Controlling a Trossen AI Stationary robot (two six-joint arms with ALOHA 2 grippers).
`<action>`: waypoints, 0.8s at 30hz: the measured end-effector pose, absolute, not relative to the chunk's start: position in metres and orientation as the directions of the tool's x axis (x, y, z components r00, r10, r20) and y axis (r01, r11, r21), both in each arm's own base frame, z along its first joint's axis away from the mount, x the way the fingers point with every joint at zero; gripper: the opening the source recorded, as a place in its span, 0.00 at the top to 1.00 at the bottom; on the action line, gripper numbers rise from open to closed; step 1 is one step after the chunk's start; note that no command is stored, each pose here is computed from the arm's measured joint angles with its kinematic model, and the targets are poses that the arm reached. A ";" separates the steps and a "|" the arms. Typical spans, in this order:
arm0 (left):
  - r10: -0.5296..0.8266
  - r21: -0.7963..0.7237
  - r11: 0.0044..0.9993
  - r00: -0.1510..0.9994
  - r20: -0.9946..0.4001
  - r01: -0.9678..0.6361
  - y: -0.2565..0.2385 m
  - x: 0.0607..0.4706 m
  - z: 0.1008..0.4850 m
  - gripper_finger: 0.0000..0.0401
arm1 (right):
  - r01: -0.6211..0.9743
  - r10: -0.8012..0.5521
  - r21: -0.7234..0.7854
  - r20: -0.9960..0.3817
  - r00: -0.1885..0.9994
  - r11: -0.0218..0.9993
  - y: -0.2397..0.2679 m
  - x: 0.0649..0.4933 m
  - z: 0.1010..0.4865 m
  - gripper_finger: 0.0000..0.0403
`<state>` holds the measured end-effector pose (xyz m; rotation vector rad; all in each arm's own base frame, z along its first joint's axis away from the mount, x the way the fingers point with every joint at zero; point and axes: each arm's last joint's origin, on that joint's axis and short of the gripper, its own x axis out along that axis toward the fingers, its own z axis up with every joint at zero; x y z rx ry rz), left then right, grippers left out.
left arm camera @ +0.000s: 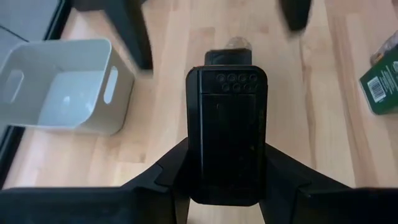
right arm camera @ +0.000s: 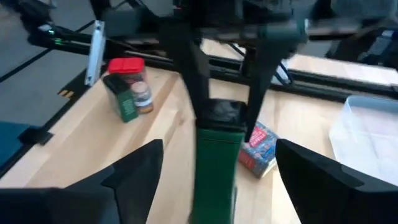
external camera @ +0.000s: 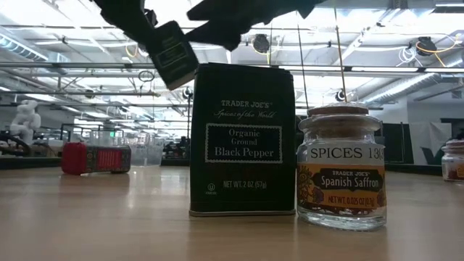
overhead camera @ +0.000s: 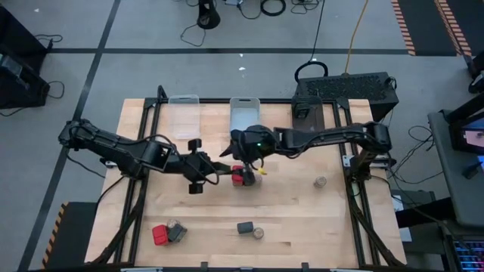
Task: Sort spices by type
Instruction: Put the green seasoning can into the black bin
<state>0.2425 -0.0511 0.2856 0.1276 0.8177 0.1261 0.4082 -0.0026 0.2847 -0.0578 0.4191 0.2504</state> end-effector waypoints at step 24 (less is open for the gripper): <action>0.222 0.166 0.975 0.684 -0.695 -0.147 -0.034 0.247 0.288 0.65 | -0.085 0.054 -0.059 -0.404 0.913 0.995 -0.008 0.425 0.275 0.53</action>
